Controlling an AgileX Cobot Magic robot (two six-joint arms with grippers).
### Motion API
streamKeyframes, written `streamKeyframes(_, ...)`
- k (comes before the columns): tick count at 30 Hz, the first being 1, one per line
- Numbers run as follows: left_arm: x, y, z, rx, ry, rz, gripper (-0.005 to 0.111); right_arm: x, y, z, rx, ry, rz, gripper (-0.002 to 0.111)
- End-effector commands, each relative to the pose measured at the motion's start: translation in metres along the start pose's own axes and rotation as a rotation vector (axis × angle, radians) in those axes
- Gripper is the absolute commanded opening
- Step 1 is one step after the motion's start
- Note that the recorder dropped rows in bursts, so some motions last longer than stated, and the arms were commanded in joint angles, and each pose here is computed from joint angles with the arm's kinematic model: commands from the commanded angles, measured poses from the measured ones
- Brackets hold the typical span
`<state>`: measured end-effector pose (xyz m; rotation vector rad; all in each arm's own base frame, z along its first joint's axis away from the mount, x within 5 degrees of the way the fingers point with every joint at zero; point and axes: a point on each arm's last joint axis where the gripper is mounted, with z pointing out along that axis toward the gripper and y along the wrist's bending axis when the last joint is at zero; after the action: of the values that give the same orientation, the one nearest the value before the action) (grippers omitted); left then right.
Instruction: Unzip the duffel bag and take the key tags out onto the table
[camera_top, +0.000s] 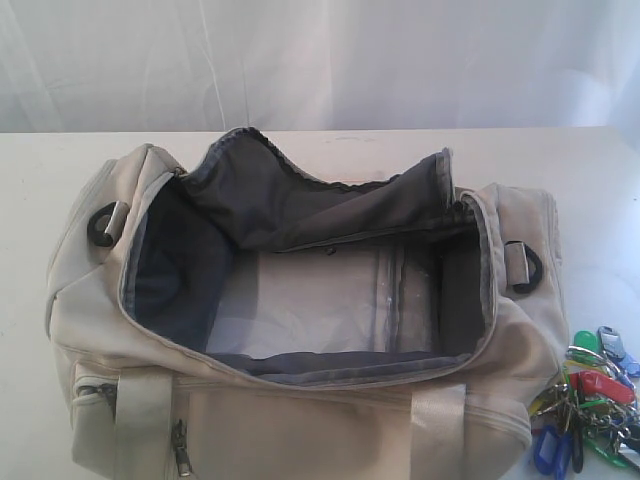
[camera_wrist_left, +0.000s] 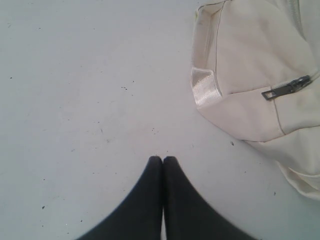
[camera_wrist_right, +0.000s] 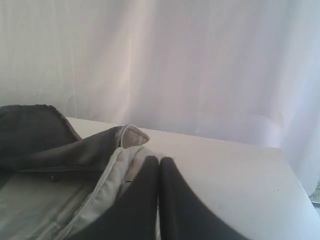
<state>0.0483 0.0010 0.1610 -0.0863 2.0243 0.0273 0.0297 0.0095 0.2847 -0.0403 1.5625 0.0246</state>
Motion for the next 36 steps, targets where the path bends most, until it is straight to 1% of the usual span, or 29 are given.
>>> streamKeyframes(1,0.003,0.000,0.001,0.001,0.007,-0.005,0.000,0.031,-0.007,0.014,0.060,-0.017,0.052,0.000)
streamKeyframes(2,0.003,0.000,0.001,0.001,0.007,-0.005,0.000,0.046,-0.008,0.017,0.066,0.030,0.033,0.000)
streamKeyframes(3,0.003,0.000,0.001,0.001,0.007,-0.005,0.000,0.052,-0.009,0.018,0.073,0.054,0.005,0.000)
streamKeyframes(4,0.003,0.000,0.001,0.001,0.007,-0.005,0.000,0.068,-0.010,0.020,0.082,0.124,-0.060,0.000)
streamKeyframes(6,0.003,0.000,0.001,0.001,0.007,-0.005,0.000,0.086,-0.010,0.022,0.079,0.189,-0.047,0.000)
streamKeyframes(7,0.003,0.000,0.001,0.001,0.007,-0.005,0.000,0.096,-0.010,0.023,0.081,0.217,-0.014,0.000)
streamKeyframes(8,0.003,0.000,0.001,0.001,0.007,-0.005,0.000,0.099,-0.010,0.023,0.084,0.226,-0.001,0.000)
streamKeyframes(10,0.003,0.000,0.001,0.001,0.007,-0.005,0.000,0.103,-0.011,0.023,0.088,0.264,-0.012,0.000)
streamKeyframes(12,0.003,0.000,0.001,0.001,0.007,-0.005,0.000,0.102,-0.011,0.023,0.092,0.263,-0.018,0.000)
streamKeyframes(16,0.003,0.000,0.001,0.001,0.007,-0.005,0.000,0.103,-0.012,0.023,0.104,0.261,0.030,0.000)
streamKeyframes(36,0.003,0.000,0.001,0.001,0.007,-0.005,0.000,0.103,-0.013,0.022,0.115,0.262,0.031,0.000)
